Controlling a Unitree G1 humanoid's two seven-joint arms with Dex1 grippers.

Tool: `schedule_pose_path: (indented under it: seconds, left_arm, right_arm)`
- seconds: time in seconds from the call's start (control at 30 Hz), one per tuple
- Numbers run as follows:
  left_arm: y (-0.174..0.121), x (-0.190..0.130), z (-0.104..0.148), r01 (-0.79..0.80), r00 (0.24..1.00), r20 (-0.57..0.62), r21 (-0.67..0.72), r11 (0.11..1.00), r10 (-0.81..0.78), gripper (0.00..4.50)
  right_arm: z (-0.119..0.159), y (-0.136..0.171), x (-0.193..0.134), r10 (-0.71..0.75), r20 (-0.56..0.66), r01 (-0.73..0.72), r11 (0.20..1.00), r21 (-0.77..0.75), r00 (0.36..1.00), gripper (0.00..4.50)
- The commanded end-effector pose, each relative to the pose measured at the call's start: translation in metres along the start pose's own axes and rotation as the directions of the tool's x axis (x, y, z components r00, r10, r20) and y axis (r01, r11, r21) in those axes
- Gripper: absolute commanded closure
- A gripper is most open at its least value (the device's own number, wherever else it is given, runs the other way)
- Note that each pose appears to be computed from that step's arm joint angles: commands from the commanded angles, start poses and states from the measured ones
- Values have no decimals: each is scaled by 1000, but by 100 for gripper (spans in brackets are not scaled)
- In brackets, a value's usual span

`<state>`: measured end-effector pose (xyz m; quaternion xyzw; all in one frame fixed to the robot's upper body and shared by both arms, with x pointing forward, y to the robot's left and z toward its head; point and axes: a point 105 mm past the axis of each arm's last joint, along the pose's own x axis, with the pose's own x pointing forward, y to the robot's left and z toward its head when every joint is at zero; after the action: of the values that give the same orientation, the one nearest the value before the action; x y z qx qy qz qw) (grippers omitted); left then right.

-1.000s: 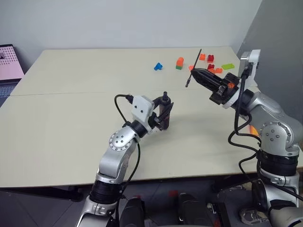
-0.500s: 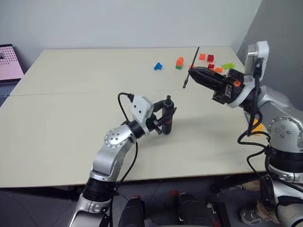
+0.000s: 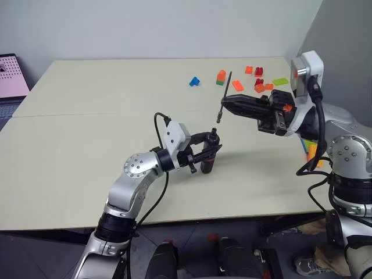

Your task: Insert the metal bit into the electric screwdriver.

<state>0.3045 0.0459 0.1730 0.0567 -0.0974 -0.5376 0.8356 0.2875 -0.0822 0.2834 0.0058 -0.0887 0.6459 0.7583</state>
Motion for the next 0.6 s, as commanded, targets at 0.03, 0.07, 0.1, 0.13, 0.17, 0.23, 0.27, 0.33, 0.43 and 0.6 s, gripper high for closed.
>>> schedule_pose_path:
  seconds: [0.03, 0.07, 0.1, 0.13, 0.17, 0.23, 0.27, 0.33, 0.43, 0.6]
  left_arm:
    - [-4, 1, 7, 20, 999, 28, 42, 999, -22, 286]
    - [-3, 1, 7, 18, 999, 28, 43, 999, -19, 286]
    - [-3, 0, 7, 16, 999, 28, 43, 999, -17, 286]
    - [-2, -1, 6, 13, 1000, 25, 45, 999, -14, 286]
    - [-2, -2, 5, 11, 1000, 22, 46, 999, -12, 286]
    - [-2, -3, 4, 11, 1000, 16, 52, 999, -12, 286]
    - [-2, -3, 4, 12, 1000, 15, 54, 998, -12, 286]
    - [-3, -4, 3, 13, 1000, 13, 56, 998, -14, 286]
    - [-2, -6, 2, 12, 1000, 11, 56, 998, -12, 286]
    - [-3, -10, -2, 6, 1000, 1, 54, 998, -6, 286]
  right_arm:
    - [7, 3, 3, 43, -6, -43, 998, -56, 999, 450]
    - [6, 3, 3, 46, -9, -47, 997, -55, 999, 450]
    - [5, 3, 3, 49, -14, -50, 997, -55, 999, 450]
    - [3, 2, 2, 53, -22, -54, 997, -53, 998, 450]
    - [2, 2, 2, 57, -29, -59, 997, -52, 998, 450]
    - [0, 1, 2, 61, -35, -63, 997, -51, 997, 450]
    - [-1, 0, 2, 63, -37, -65, 997, -52, 997, 450]
    - [-2, 0, 2, 67, -40, -69, 996, -51, 997, 450]
    - [-5, -1, 3, 72, -43, -74, 996, -45, 996, 450]
    - [-7, -3, 3, 68, -45, -70, 996, -46, 997, 450]
